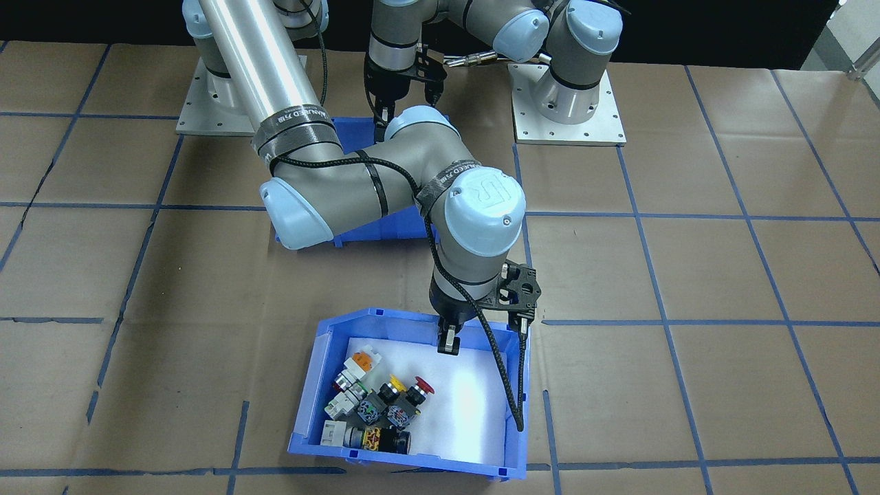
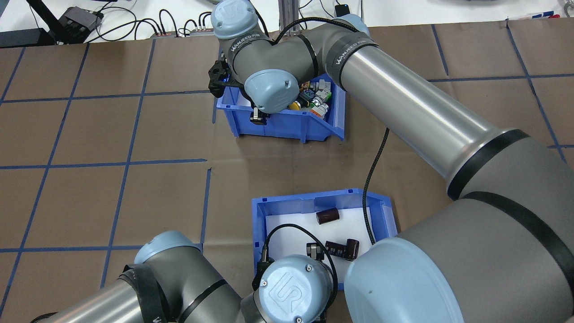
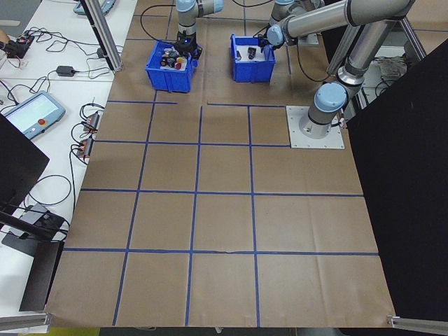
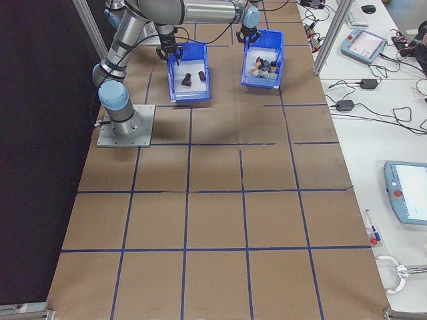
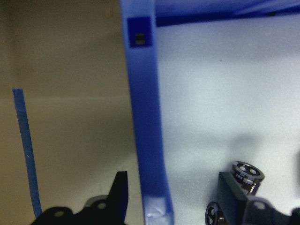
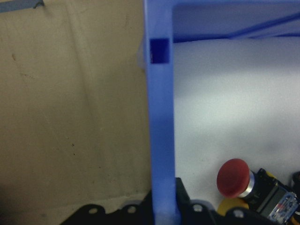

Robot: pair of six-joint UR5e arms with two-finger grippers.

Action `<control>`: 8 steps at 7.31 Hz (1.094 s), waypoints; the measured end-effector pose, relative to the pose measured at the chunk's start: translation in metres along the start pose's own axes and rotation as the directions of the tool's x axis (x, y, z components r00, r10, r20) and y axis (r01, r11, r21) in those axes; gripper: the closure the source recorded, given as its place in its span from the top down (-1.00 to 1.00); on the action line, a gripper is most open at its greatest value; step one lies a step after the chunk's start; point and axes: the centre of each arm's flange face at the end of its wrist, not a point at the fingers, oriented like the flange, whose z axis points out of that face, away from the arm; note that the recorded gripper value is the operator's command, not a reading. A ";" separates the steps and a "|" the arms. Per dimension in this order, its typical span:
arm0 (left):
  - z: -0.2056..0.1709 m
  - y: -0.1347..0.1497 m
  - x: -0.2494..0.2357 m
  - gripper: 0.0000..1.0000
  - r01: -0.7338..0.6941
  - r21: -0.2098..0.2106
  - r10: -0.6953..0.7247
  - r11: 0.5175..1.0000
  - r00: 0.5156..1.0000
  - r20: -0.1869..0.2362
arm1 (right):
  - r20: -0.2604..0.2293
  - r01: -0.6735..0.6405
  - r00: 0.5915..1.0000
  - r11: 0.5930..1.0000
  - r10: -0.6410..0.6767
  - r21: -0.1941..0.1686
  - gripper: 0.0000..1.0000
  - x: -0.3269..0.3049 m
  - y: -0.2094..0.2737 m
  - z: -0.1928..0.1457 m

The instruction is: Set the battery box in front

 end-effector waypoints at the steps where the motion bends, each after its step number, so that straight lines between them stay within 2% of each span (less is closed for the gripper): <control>1: -0.005 0.000 0.001 -1.00 -0.010 -0.007 0.010 1.000 1.000 -0.013 | -0.010 0.014 1.000 1.000 -0.014 -0.004 -1.00 0.002 0.006 -0.011; 2: -0.012 -0.001 0.002 -1.00 -0.031 -0.004 0.031 1.000 0.999 -0.037 | -0.022 0.030 0.999 0.999 -0.030 -0.016 -1.00 0.006 0.018 -0.024; 4: -0.035 -0.021 0.014 -1.00 -0.098 0.045 0.101 0.994 0.992 -0.080 | -0.054 0.080 0.995 0.994 -0.083 -0.069 -1.00 0.026 0.056 -0.044; 6: -0.062 -0.063 0.048 -1.00 -0.148 0.093 0.155 0.985 0.985 -0.078 | -0.068 0.107 0.991 0.990 -0.114 -0.094 -1.00 0.057 0.115 -0.063; 8: -0.074 -0.109 0.096 -1.00 -0.160 0.121 0.169 0.980 0.983 -0.072 | -0.044 0.149 0.987 0.983 -0.154 -0.105 -1.00 0.073 0.201 -0.076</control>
